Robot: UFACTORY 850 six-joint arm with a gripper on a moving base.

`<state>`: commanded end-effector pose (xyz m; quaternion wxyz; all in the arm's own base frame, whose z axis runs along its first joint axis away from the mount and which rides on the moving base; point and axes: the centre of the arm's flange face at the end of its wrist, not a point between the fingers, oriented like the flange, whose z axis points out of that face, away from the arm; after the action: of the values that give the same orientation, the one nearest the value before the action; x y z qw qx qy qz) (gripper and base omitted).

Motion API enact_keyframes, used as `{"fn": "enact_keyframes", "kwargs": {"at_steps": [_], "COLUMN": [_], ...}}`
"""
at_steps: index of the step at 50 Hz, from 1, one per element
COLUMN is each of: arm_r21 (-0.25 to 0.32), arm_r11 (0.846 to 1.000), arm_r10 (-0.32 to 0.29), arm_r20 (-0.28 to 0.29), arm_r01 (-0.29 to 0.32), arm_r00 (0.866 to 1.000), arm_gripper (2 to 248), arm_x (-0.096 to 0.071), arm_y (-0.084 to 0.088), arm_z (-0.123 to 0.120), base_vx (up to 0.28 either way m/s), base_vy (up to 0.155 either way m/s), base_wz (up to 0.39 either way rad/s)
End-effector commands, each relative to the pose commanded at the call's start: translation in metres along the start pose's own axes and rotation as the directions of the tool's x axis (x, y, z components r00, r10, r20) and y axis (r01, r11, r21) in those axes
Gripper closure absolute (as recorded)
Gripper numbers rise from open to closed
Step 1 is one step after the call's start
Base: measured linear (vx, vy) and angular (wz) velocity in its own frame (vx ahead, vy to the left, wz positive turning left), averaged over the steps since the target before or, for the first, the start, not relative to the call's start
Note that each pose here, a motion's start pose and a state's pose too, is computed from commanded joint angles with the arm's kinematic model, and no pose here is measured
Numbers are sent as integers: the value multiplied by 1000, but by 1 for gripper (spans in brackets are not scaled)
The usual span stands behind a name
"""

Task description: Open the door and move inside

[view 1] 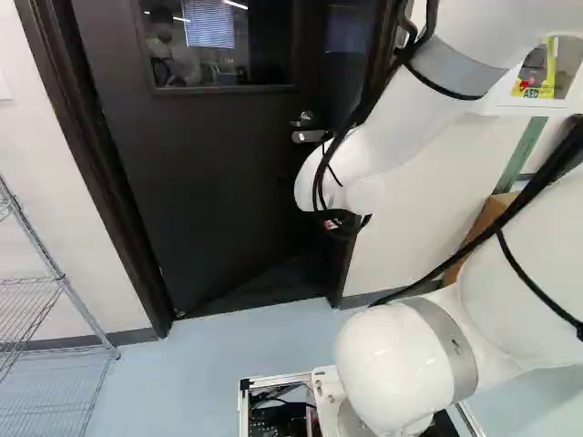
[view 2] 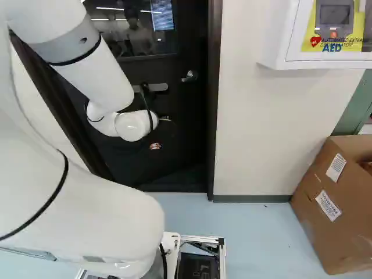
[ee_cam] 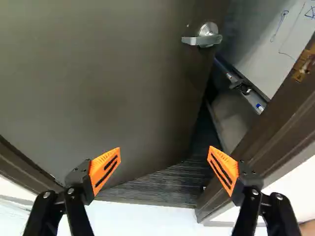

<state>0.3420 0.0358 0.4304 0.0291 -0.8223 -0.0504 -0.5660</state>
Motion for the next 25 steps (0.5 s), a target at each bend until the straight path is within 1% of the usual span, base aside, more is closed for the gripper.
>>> {"fn": "enact_keyframes", "kwargs": {"at_steps": [25], "arm_r21": [0], "arm_r11": [1000], "arm_r10": [0], "arm_r20": [0], "arm_r01": [0], "arm_r00": [1000], "arm_gripper": [3], "arm_x": [0], "arm_y": [0], "arm_z": [0], "base_vx": [141], "base_vy": [100], "base_wz": [-20]}}
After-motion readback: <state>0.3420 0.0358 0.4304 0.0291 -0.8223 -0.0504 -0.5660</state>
